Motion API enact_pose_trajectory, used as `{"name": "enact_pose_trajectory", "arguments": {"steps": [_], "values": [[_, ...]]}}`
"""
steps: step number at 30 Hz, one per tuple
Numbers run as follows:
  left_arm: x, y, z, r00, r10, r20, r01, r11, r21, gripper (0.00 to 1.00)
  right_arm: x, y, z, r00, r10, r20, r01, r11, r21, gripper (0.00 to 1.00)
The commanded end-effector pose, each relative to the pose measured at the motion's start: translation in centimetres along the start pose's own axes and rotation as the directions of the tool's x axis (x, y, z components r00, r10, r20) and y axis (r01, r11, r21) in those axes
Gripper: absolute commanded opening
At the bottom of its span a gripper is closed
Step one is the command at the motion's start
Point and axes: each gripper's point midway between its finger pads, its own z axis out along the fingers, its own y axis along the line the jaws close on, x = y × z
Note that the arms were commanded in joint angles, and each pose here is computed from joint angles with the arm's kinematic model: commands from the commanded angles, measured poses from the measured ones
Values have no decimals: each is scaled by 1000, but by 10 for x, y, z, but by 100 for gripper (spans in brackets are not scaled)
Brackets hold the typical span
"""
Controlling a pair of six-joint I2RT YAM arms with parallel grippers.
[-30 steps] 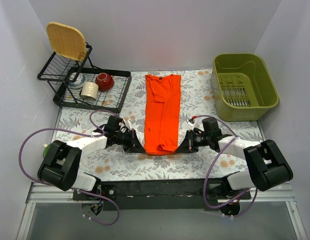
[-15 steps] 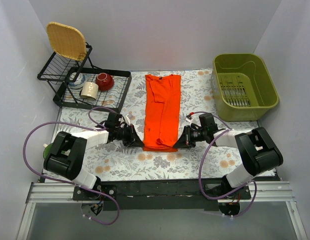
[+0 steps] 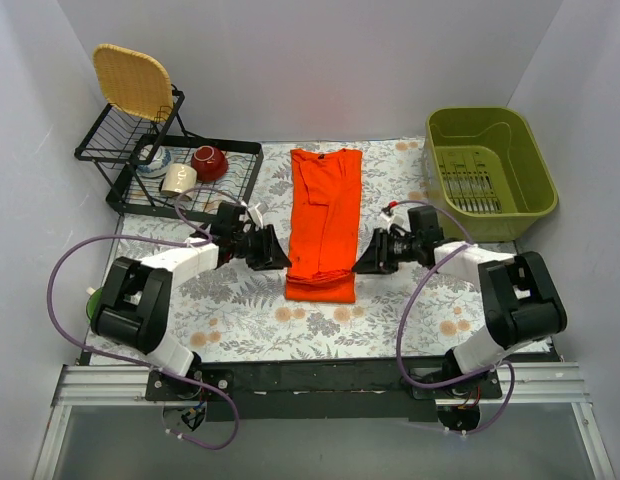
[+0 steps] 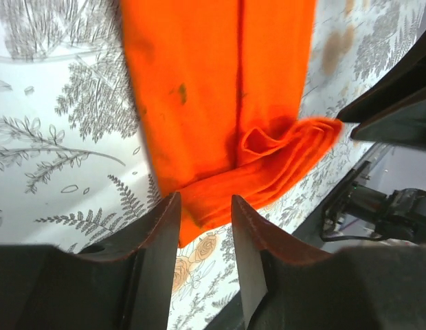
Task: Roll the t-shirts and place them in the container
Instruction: Roll the T-shirt to the center of the board.
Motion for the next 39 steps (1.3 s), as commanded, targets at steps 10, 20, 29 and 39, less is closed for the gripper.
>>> {"name": "enact_pose_trajectory", "arguments": {"steps": [10, 20, 29, 39], "values": [[20, -60, -57, 462, 877, 131, -887, 455, 81, 54, -56, 45, -62, 731, -680, 58, 677, 733, 70, 42], [78, -64, -11, 125, 986, 107, -967, 97, 236, 54, -67, 43, -63, 659, -752, 7, 750, 657, 76, 43], [78, -40, 19, 106, 994, 36, -966, 95, 239, 53, -56, 38, -64, 648, -762, -8, 761, 646, 63, 45], [51, -27, 51, 156, 987, -41, -965, 161, 205, 60, -54, 28, -58, 671, -741, -31, 741, 669, 54, 45]]}}
